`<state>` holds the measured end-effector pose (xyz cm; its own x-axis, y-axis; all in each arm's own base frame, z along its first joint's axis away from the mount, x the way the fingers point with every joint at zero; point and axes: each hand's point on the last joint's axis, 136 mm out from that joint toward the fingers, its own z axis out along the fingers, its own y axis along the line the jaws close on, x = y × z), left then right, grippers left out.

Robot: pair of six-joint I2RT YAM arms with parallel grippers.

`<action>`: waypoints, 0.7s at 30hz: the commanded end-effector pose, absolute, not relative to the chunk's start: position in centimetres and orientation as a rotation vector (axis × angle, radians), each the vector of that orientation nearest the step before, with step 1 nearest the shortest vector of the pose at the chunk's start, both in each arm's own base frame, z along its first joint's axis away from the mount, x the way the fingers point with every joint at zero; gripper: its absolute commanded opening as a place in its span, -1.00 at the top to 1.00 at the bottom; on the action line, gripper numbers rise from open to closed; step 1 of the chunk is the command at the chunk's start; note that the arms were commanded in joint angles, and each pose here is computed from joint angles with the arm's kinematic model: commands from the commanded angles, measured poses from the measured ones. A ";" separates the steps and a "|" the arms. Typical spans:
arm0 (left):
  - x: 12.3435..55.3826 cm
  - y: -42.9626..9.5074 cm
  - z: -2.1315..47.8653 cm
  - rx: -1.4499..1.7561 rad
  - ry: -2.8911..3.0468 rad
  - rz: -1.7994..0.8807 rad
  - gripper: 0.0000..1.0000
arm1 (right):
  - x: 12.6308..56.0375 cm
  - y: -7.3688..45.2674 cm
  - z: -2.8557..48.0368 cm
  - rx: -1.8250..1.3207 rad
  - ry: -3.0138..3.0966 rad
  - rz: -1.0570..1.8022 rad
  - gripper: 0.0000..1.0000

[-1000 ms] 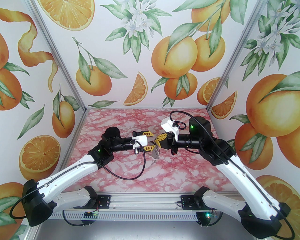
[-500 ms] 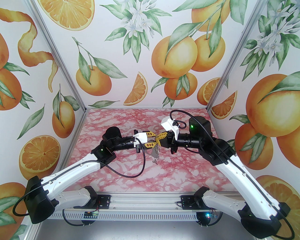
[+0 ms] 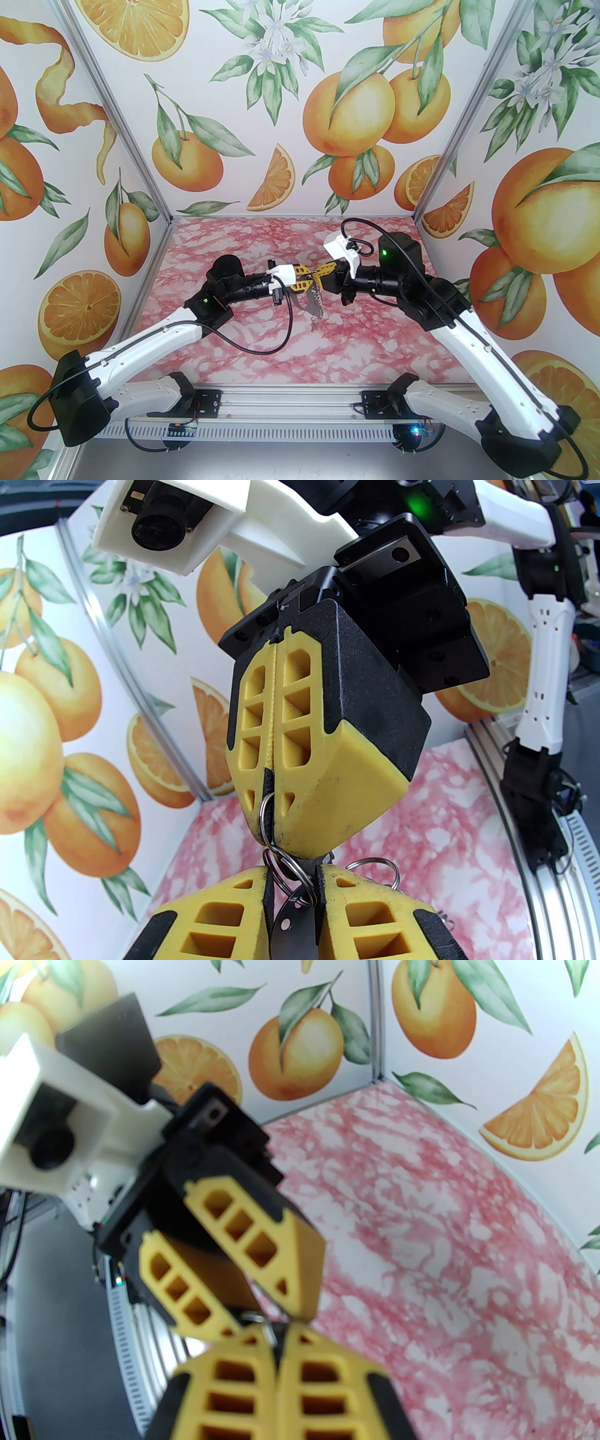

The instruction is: Remove the keys from the keyring

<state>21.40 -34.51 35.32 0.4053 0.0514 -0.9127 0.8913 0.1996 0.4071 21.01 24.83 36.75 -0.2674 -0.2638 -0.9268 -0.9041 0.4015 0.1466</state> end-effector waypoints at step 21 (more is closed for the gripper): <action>23.4 -33.7 36.0 1.116 1.013 -0.694 0.84 | 19.1 24.3 38.8 -1.051 1.589 0.920 1.00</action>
